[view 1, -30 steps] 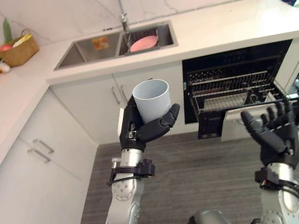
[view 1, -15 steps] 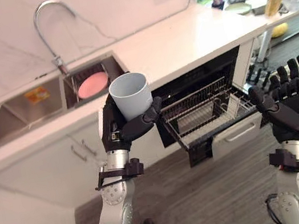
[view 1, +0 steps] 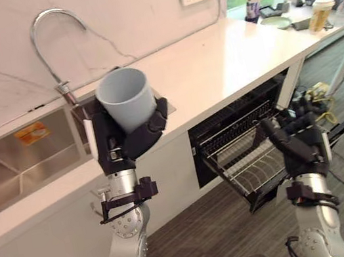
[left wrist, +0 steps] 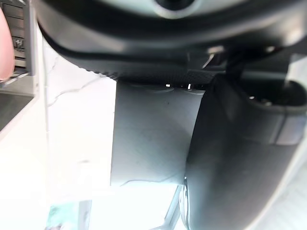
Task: Walk over to the sink, pick up the cup, carry it to the dishwasher, place the cup inside the dishwasher, then close the dishwasher door
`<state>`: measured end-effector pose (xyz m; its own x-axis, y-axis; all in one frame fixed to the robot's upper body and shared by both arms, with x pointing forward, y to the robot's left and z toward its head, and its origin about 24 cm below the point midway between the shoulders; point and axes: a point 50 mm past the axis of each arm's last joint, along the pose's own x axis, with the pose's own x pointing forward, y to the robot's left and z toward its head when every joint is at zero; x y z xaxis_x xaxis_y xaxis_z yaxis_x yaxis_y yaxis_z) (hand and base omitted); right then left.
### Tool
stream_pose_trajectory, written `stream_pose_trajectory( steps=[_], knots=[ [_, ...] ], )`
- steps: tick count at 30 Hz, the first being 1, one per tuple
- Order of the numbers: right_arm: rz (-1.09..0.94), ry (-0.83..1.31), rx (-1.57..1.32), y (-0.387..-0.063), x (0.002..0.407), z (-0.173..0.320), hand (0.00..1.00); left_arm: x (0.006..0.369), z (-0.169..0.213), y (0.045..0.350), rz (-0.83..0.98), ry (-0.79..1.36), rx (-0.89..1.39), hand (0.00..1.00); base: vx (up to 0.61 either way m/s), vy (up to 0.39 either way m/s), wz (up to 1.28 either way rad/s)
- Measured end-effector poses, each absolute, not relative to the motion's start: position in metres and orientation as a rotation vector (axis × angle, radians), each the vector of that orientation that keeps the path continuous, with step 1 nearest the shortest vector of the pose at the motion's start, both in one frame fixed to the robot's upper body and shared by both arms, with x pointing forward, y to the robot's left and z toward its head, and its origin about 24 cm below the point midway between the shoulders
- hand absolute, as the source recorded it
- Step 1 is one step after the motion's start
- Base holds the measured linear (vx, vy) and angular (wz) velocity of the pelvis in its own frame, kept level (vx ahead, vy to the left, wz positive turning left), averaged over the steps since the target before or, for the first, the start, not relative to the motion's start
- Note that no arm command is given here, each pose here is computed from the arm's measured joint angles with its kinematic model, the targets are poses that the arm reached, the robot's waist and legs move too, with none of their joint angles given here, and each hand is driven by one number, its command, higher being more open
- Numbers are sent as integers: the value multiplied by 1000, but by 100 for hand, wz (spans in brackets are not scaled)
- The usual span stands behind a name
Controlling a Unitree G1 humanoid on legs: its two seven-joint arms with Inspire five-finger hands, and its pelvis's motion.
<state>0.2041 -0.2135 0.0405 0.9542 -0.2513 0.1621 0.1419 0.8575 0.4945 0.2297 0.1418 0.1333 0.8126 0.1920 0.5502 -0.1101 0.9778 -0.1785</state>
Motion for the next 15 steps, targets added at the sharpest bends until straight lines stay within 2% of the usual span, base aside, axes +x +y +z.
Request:
stream_pose_trajectory(
  steps=[5,9,15],
  knots=[
    [-171,-274,489,-213,208,52,100,223,121,159,273,-558,-103,0,178,-69,-17],
    [-176,-249,480,-216,207,51,100,221,116,147,264,-528,-160,0,122,-117,25],
    [-135,-241,508,-202,209,50,100,219,117,146,259,-549,-184,0,64,-58,0]
  ],
)
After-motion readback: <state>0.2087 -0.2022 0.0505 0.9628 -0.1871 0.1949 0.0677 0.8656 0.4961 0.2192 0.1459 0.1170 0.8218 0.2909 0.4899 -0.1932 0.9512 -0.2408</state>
